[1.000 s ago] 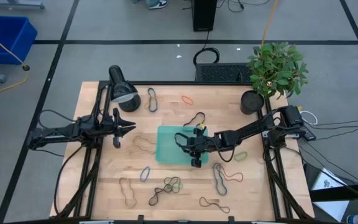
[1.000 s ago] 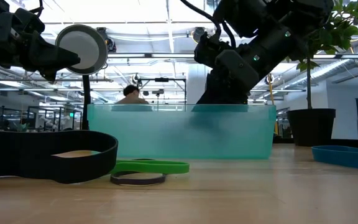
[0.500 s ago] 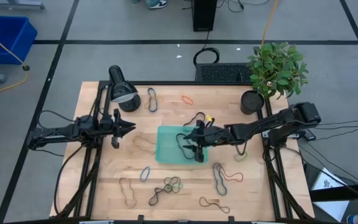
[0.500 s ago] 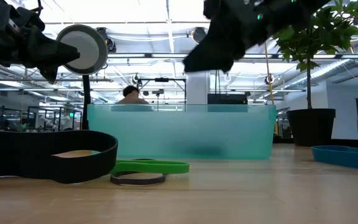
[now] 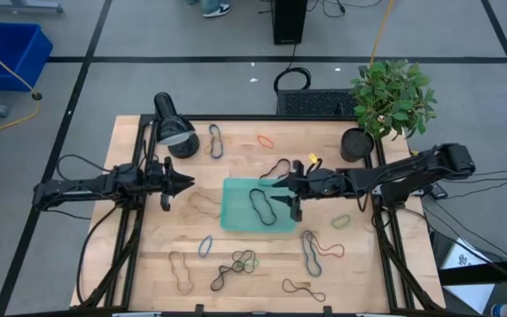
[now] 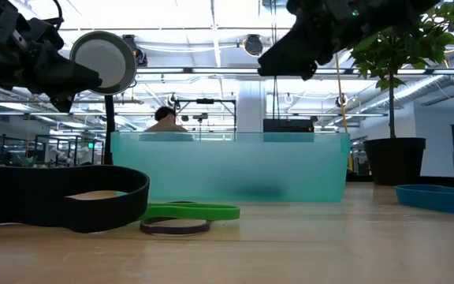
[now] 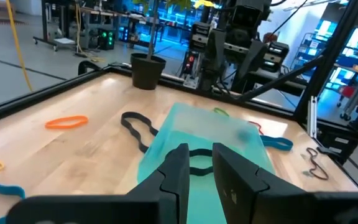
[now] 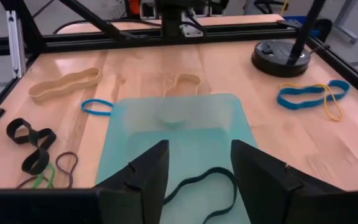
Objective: Pick and place rubber bands into bin
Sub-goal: Put the brown rubber band into the green bin
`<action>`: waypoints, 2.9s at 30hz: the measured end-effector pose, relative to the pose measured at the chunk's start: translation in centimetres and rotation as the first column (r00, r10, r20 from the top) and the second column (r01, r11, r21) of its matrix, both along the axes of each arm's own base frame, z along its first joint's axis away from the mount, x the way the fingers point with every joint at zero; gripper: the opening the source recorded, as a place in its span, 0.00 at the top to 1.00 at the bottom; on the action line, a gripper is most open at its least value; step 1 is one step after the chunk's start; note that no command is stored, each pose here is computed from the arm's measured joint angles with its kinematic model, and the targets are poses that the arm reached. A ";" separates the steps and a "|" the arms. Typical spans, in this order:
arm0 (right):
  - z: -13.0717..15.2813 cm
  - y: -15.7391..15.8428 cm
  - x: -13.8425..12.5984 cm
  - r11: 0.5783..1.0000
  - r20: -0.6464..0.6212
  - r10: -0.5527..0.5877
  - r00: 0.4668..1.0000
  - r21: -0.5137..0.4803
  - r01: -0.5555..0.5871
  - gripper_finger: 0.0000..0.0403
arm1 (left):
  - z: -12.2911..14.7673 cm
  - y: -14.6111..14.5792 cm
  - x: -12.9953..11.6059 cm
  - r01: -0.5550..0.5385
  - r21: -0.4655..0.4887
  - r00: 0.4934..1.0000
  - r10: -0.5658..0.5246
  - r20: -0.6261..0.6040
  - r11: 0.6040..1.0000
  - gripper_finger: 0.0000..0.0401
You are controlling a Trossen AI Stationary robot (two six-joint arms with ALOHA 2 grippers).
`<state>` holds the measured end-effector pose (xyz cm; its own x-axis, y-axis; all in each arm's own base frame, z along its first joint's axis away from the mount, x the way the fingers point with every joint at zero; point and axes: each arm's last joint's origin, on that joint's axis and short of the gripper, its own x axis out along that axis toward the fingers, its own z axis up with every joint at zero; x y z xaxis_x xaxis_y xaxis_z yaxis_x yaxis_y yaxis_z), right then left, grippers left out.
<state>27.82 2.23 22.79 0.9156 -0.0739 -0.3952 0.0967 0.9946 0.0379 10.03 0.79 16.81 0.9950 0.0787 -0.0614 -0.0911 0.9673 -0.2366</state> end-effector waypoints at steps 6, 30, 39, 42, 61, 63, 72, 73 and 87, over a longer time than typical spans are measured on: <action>0.0 -0.3 -1.0 1.000 0.010 -0.022 1.000 0.001 0.022 0.58 | 0.2 0.0 0.0 -0.006 0.004 1.000 0.006 0.015 1.000 0.69; 0.4 -0.4 -1.5 0.999 0.028 -0.047 0.998 -0.027 0.048 0.57 | 2.2 -0.1 0.0 0.034 -0.126 0.981 -0.008 0.196 0.991 0.42; 0.4 -0.4 -1.5 0.998 0.025 -0.034 0.999 -0.060 0.036 0.57 | 5.6 -0.3 1.8 0.011 0.018 0.997 -0.009 -0.078 1.000 0.42; 0.4 -0.4 -1.5 0.998 0.025 -0.034 0.999 -0.060 0.036 0.57 | 6.8 -0.7 3.3 0.058 0.079 0.982 -0.042 -0.183 0.995 0.42; 0.3 -0.4 -1.5 0.997 0.017 -0.033 0.999 -0.063 0.034 0.58 | 2.0 -1.5 10.5 0.301 0.180 0.484 0.012 -0.875 0.936 0.42; 0.3 -0.4 -1.5 0.997 0.016 -0.033 0.999 -0.063 0.034 0.58 | 1.2 -1.5 10.9 0.313 0.177 0.458 0.015 -0.889 0.933 0.42; 0.2 -0.4 -1.5 0.998 0.009 -0.033 0.999 -0.062 0.034 0.58 | -1.3 -1.0 13.5 0.318 0.158 0.462 -0.007 -0.887 0.935 0.42; 0.2 -0.4 -1.5 0.998 0.006 -0.033 0.999 -0.062 0.034 0.58 | -1.6 -0.9 13.6 0.319 0.155 0.453 -0.006 -0.891 0.935 0.42; 0.2 -0.4 -1.5 0.998 -0.001 -0.033 0.999 -0.062 0.033 0.58 | -3.9 -1.0 14.4 0.338 0.087 0.388 -0.055 -0.920 0.937 0.46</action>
<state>26.27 1.79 22.95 0.9116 -0.1281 -0.3907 0.1293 0.9913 -0.0234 24.43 -0.16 12.89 0.3598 0.0407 -0.9321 0.0885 0.9931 0.0775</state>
